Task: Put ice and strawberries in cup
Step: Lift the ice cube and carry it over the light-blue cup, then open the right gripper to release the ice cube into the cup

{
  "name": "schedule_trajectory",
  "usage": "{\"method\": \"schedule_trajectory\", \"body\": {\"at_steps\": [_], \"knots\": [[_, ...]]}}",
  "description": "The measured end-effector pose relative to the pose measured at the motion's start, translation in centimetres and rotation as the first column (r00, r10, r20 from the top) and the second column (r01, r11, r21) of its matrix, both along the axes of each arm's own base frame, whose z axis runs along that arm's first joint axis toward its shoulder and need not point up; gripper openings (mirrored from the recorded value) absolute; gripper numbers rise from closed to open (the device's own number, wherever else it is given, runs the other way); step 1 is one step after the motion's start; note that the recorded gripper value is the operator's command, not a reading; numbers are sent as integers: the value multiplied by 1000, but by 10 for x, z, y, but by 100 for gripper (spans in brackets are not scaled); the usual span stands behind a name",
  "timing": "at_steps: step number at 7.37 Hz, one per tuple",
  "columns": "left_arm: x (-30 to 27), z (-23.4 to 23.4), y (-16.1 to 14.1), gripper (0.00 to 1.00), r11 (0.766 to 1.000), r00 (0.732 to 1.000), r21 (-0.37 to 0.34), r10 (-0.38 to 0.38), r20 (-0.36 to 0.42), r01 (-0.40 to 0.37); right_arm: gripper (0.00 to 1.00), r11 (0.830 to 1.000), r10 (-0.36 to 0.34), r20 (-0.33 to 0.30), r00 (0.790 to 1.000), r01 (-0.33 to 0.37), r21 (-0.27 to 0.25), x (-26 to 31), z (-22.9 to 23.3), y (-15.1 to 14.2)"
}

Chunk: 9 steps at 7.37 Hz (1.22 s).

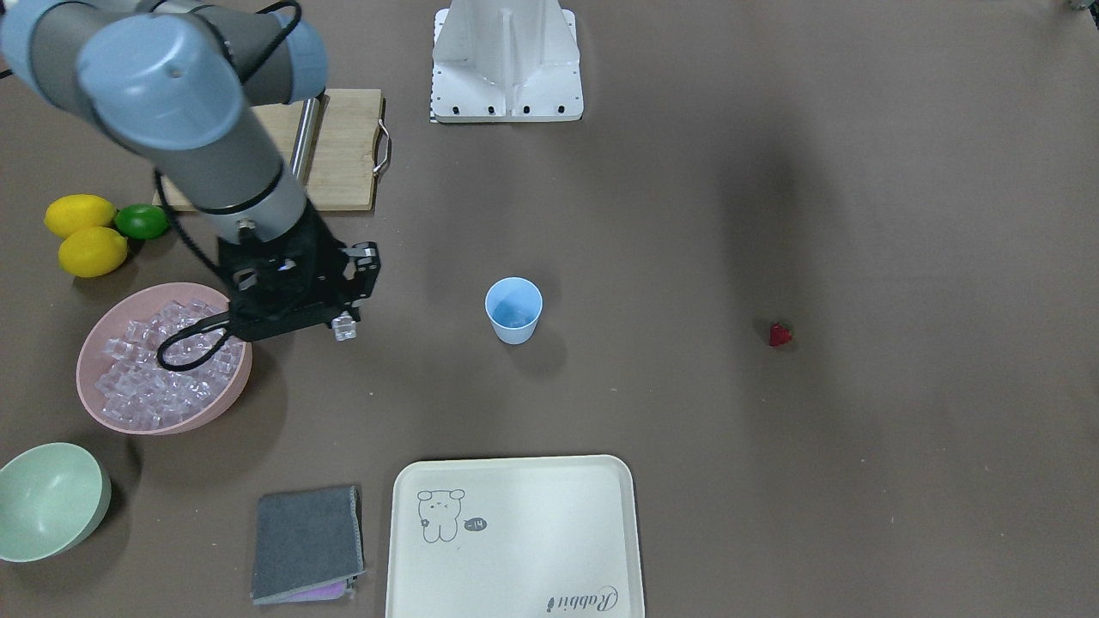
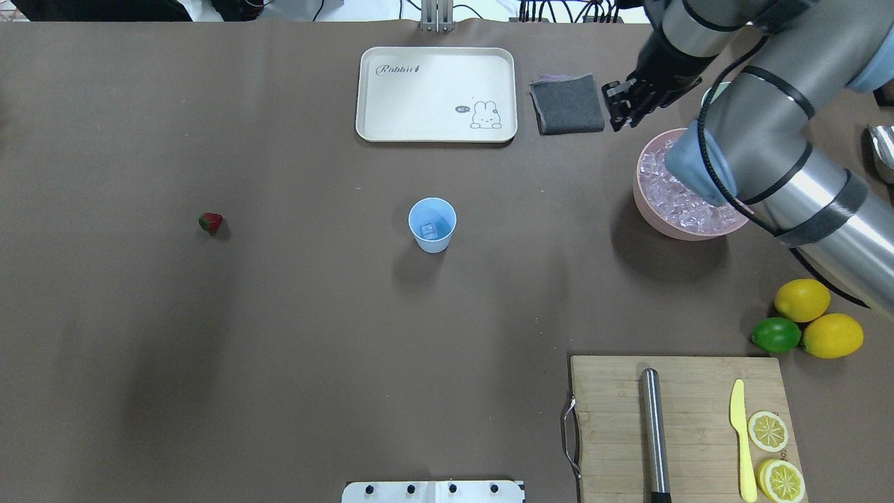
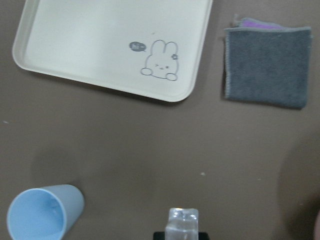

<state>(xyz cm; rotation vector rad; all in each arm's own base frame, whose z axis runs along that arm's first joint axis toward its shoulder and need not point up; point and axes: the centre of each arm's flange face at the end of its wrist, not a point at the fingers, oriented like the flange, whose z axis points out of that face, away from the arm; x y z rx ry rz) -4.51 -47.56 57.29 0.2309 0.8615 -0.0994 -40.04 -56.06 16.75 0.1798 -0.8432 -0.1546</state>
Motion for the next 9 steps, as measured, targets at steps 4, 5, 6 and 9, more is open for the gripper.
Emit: {"method": "schedule_trajectory", "body": {"at_steps": [4, 5, 6, 9], "knots": [[0, 1, -1, 98, 1000, 1000, -3, 1, 0, -1, 0, 997, 75, -23, 997, -75, -10, -119, -58, 72], [0, 2, 0, 98, 1000, 1000, -3, 2, 1, -2, 0, 996, 87, -30, 996, -87, -12, -134, -61, 81], [0, 4, 0, 98, 1000, 1000, -4, 3, 1, -3, 0, 995, 94, -37, 995, -95, -8, -143, -61, 86], [0, 8, 0, 98, 1000, 1000, -8, 5, 2, -5, 0, 994, 112, -45, 993, -111, 13, -168, -42, 79]]}}
